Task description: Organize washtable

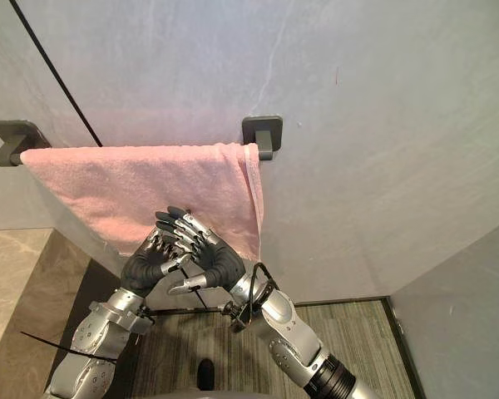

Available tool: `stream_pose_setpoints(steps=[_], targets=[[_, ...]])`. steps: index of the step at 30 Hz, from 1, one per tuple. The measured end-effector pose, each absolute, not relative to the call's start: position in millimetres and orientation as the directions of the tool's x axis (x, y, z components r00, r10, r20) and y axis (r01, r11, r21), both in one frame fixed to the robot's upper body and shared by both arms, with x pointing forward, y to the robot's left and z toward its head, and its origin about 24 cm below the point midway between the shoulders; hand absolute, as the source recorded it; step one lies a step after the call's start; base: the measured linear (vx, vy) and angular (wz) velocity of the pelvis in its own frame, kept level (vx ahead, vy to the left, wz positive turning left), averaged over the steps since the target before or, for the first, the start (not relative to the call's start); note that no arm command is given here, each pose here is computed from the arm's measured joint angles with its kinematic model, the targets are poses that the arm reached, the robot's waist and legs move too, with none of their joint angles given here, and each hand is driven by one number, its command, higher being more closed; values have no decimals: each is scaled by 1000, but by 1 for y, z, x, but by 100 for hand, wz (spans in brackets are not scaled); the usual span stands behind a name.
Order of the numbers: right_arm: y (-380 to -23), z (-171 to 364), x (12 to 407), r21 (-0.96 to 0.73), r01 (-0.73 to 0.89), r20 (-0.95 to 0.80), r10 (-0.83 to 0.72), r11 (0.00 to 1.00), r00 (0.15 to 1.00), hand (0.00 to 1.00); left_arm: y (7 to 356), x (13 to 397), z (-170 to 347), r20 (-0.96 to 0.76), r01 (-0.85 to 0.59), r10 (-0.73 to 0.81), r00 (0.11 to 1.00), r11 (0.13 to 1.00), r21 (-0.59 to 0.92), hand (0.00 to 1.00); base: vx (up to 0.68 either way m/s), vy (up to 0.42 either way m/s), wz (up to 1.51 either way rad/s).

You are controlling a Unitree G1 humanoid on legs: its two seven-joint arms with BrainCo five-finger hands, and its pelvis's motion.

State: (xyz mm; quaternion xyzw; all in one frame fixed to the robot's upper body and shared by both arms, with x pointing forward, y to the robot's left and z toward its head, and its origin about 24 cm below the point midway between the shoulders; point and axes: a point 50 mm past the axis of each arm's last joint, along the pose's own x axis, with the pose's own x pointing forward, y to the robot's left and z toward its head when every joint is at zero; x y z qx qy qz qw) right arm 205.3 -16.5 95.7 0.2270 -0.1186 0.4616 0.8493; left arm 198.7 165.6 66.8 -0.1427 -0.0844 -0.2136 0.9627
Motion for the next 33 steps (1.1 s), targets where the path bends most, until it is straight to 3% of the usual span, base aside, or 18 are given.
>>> stream_pose_setpoints(steps=[7, 16, 24, 33], targets=[[-22, 96, 209, 271, -819, 405, 712, 505, 573, 0, 169, 202, 71, 242, 416, -366, 898, 886, -203, 0, -25, -1, 5], [-62, 87, 241, 237, -638, 347, 550, 733, 760, 0, 190, 218, 60, 201, 213, -185, 962, 969, -126, 0, 2, -2, 5], [-91, 78, 258, 218, -498, 299, 428, 840, 853, 0, 198, 233, 62, 212, 149, -124, 969, 983, -108, 0, 0, 0, 0], [-104, 81, 266, 201, -445, 306, 376, 873, 875, 0, 201, 247, 60, 201, 99, -83, 976, 992, -73, 0, -1, -5, 1]])
